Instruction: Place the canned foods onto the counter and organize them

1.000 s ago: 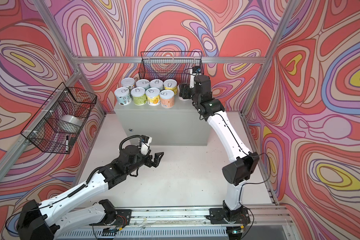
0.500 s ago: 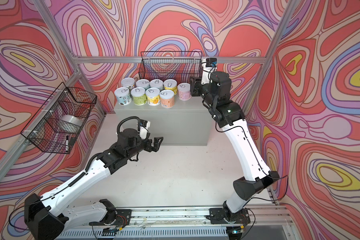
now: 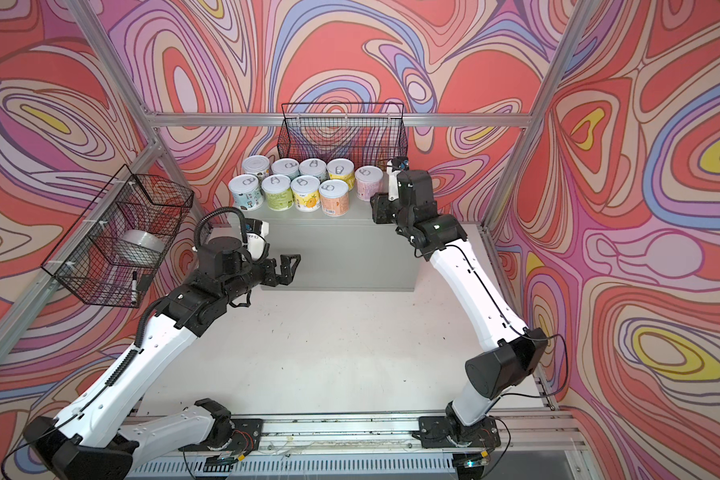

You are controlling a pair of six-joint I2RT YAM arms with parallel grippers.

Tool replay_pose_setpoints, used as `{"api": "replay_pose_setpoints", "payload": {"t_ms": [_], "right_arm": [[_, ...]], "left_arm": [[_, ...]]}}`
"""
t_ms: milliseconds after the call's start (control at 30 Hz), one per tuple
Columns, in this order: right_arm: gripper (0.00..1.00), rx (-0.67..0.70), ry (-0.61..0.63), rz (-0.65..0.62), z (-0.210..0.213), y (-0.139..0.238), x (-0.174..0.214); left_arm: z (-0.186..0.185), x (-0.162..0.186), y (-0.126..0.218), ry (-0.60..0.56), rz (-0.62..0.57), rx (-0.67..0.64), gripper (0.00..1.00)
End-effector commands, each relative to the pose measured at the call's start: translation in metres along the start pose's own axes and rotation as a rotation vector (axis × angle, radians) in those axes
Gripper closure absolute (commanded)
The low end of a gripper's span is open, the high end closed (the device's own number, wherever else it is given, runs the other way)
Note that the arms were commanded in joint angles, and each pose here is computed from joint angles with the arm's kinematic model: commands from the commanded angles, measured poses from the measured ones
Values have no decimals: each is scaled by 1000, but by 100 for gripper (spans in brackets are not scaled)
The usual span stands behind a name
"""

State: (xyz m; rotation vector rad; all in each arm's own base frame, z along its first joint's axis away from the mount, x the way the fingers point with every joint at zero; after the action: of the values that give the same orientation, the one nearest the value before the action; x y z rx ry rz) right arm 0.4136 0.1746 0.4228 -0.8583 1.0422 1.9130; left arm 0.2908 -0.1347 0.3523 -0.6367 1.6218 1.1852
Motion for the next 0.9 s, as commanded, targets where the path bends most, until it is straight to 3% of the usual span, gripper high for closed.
{"api": "replay_pose_setpoints", "payload": {"t_ms": [0, 633, 867], "right_arm": [[51, -37, -17, 22, 3, -14, 6], [51, -22, -38, 9, -1, -89, 10], [52, -66, -67, -24, 9, -83, -2]], "left_arm": [[10, 10, 11, 33, 25, -15, 0], [25, 21, 6, 47, 58, -39, 0], [25, 23, 5, 52, 54, -38, 0]]}}
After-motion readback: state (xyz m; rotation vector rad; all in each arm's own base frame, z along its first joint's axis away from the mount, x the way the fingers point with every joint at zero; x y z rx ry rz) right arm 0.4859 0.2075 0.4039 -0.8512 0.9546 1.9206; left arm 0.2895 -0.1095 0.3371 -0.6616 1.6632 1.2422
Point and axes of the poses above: each gripper's point midway between its finger pads, its own y axis back along the fingers, its own z axis along the line the jaws close on, x = y × z, the point moved 5 cm from there along y, back along the fingers, and after that the axes turned 13 degrees about -y, right-handed, at the moved point
